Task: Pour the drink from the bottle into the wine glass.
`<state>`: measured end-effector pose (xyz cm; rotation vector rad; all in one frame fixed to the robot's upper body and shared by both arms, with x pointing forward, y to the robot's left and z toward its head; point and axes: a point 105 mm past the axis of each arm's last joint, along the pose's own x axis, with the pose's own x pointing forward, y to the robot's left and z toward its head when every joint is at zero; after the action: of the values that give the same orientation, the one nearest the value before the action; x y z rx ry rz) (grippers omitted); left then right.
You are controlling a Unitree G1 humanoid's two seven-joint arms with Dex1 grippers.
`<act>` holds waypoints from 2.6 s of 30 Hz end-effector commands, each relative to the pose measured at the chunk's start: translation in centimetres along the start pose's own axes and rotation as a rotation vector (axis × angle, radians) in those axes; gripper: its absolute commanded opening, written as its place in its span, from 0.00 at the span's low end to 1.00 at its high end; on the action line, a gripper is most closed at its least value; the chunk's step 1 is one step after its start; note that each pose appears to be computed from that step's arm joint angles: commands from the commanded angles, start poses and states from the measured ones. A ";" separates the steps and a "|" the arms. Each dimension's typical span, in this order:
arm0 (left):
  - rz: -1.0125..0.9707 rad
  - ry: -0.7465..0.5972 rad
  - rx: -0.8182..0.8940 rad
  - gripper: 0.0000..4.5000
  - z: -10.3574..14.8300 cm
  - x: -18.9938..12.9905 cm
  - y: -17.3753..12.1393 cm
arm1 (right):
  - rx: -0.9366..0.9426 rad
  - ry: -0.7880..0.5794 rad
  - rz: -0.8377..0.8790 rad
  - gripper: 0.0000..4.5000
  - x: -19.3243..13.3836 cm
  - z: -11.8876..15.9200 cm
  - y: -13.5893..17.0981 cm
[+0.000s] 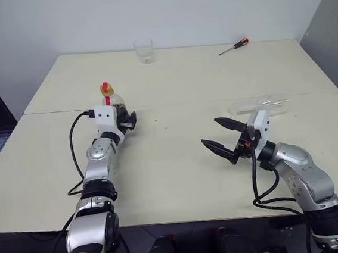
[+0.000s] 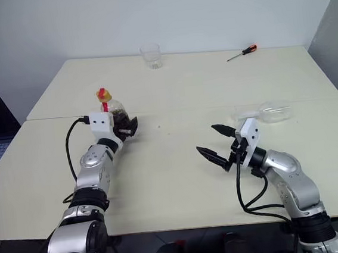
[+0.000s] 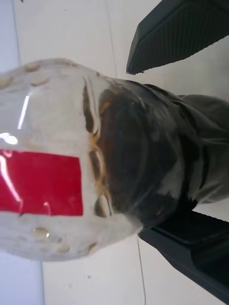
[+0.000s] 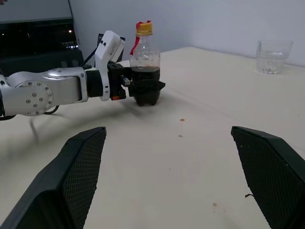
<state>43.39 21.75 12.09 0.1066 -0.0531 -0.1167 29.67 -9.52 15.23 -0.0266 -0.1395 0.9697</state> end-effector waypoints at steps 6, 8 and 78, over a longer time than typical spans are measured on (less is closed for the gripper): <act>0.026 -0.079 0.024 0.99 2.6 1.0 1.0 | -0.032 -0.032 0.001 1.00 0.2 0.9 0.2; 0.025 -0.082 0.024 0.99 2.8 1.1 1.0 | -0.033 -0.032 0.000 1.00 0.2 0.9 0.2; 0.002 -0.155 -0.028 0.99 3.6 1.9 0.3 | -0.037 -0.046 -0.080 1.00 0.4 1.2 -1.2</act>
<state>44.87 21.55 13.86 0.0558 -0.1413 -0.1119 30.78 -9.82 15.48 -0.0206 -0.1510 0.8972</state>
